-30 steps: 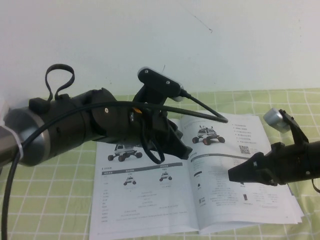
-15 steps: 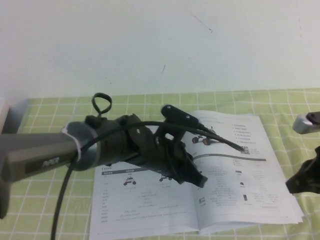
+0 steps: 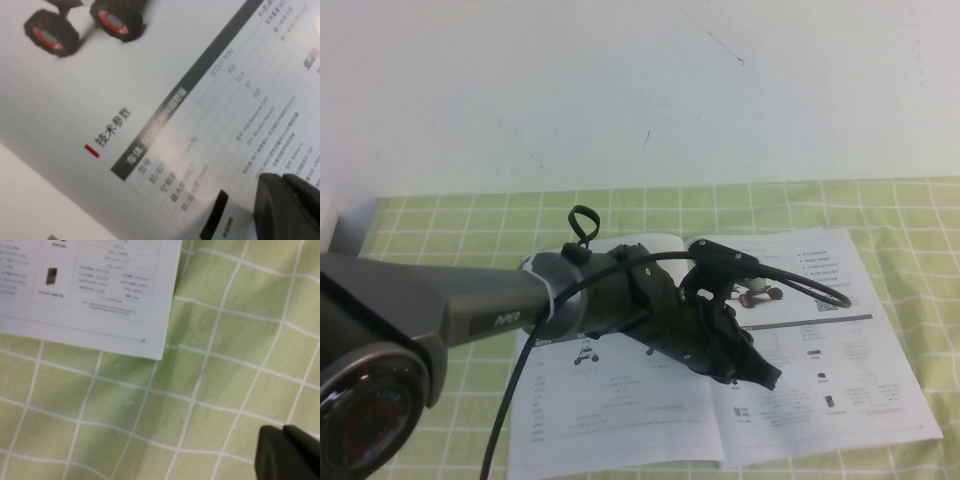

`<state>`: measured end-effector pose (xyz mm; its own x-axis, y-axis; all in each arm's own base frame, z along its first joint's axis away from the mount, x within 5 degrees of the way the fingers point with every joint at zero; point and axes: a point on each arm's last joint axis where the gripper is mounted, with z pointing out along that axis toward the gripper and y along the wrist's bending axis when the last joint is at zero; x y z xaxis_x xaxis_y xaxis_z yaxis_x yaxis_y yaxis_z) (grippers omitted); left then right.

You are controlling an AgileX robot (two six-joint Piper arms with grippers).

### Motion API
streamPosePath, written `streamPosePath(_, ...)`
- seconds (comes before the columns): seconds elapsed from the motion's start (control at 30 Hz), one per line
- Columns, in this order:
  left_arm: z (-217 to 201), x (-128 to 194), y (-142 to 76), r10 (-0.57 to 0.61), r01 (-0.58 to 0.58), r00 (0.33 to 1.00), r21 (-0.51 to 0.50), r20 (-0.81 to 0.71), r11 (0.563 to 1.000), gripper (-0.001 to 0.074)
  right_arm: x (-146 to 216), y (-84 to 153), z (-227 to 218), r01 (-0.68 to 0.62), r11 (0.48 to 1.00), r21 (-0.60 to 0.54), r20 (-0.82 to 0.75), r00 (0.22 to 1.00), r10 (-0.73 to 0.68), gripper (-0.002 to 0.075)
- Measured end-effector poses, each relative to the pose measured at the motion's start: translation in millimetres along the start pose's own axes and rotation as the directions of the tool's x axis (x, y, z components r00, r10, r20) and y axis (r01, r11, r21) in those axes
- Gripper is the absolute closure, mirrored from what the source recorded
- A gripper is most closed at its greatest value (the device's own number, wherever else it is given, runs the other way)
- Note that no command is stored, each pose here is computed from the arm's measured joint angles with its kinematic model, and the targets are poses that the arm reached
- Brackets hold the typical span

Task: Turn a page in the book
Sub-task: Open the closed book

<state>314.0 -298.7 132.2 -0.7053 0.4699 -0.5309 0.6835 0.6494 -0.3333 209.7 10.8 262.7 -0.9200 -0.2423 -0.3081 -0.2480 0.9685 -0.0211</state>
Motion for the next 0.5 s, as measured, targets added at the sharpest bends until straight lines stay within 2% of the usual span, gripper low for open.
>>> streamPosePath(0.23,6.0,-0.5,-23.3,0.033,-0.033,0.999,0.037,-0.004,0.999,0.0738,17.2,6.7,-33.8,-0.015,1.000,0.003,0.084,0.996,0.015,0.0724)
streamPosePath(0.3,1.4,-3.3,-26.8,0.038,-0.038,0.999,0.046,0.005,0.998,0.0738,18.5,7.8,-35.7,-0.019,1.000,-0.004,0.092,0.996,0.019,0.0691)
streamPosePath(0.37,-5.2,-3.8,-31.0,0.055,-0.055,0.999,0.058,0.000,0.997,0.0738,16.2,8.5,-35.8,-0.027,1.000,-0.014,0.116,0.993,0.028,0.0629)
streamPosePath(0.5,-37.5,-16.9,-40.7,0.108,-0.112,0.992,0.048,0.067,0.993,0.0738,2.1,8.4,-28.7,-0.044,0.998,-0.040,0.193,0.980,0.051,0.0424)
